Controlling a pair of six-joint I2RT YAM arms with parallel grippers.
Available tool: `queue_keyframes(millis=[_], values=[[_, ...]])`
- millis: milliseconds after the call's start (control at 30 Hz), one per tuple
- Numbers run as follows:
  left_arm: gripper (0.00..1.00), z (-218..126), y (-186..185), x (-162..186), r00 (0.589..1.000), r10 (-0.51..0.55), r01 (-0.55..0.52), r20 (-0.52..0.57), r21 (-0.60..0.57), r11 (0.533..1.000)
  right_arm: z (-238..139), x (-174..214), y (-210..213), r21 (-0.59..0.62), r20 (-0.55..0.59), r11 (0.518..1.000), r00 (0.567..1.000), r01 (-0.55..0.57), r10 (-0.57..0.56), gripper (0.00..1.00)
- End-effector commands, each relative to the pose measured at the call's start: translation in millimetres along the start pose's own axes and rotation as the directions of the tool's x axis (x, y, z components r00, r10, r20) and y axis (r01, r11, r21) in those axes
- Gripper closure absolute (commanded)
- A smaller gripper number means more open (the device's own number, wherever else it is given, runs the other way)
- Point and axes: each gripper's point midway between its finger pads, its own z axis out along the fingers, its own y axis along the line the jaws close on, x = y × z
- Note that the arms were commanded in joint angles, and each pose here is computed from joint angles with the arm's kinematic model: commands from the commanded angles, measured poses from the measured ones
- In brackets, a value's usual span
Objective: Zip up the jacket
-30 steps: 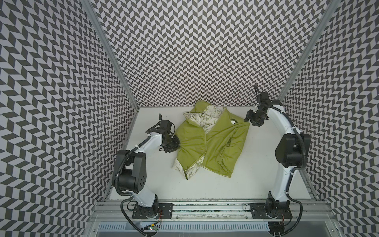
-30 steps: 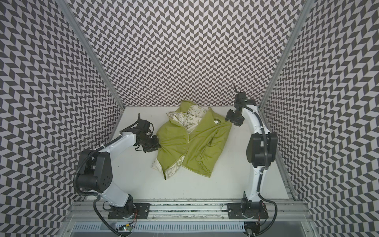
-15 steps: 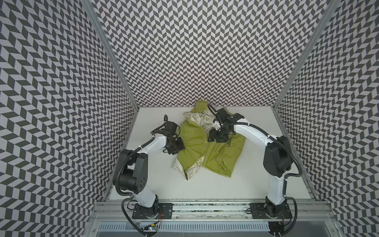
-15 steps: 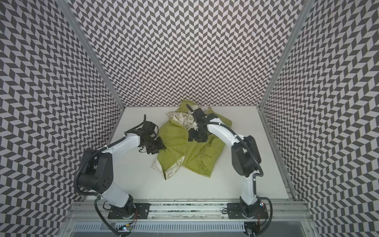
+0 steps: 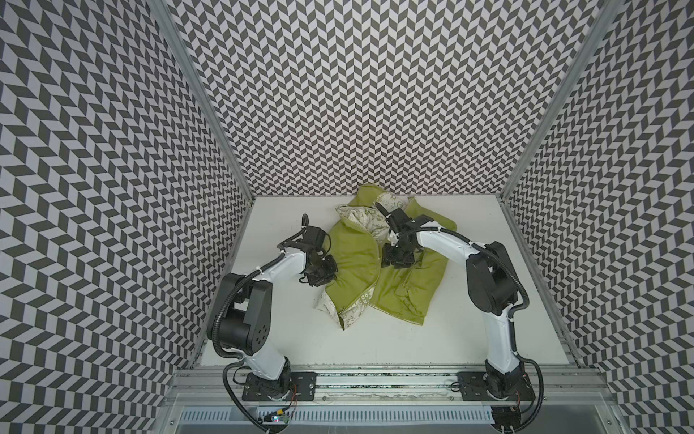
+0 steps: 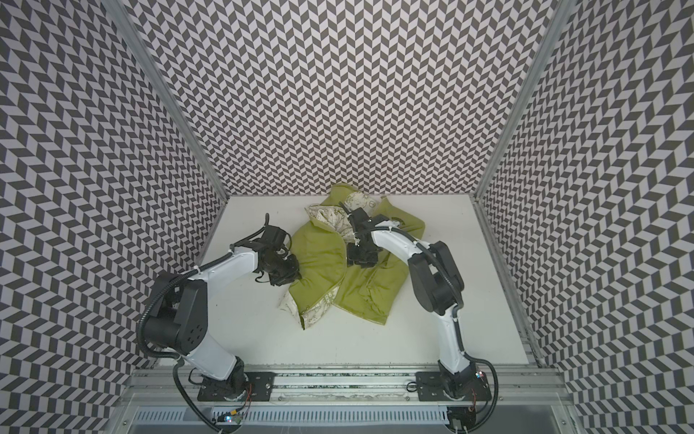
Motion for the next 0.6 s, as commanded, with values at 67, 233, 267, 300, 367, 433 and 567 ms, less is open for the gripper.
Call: queue_keyframes(millis=[67,233,267,300,367,433,567], values=[[0.83,2.9,3.1,3.2,1.000,0.003,-0.003,-0.008,0.003,1.000,14.1,0.2,-3.1,0.037,0.015,0.999,1.000,0.001,-0.001,0.58],[0.86,1.8,4.3,4.0,1.000,0.002,-0.002,-0.007,0.014,1.000,20.3,1.2,-5.9,0.048,0.014,0.999,1.000,-0.006,0.005,0.79],[0.87,1.4,4.3,4.1,1.000,0.000,0.000,-0.007,0.018,1.000,20.6,1.7,-6.8,0.053,0.013,0.999,1.000,-0.005,0.005,0.84],[0.87,0.9,4.1,3.9,1.000,0.000,0.000,-0.006,0.023,1.000,20.0,2.0,-7.7,0.059,0.013,0.998,1.000,-0.003,0.003,0.89],[0.89,-0.8,4.6,3.1,1.000,-0.006,0.006,0.000,0.029,1.000,15.9,2.3,-10.2,0.073,0.018,0.997,1.000,0.001,-0.002,1.00],[0.90,-3.8,3.8,1.1,1.000,-0.009,0.008,0.012,0.037,0.999,8.4,3.7,-12.4,0.088,0.028,0.996,1.000,0.008,-0.011,1.00],[0.94,-9.3,2.3,-2.6,0.999,-0.025,0.023,0.030,0.061,0.998,-10.6,10.3,-20.4,0.109,0.050,0.994,0.998,0.027,-0.033,1.00]])
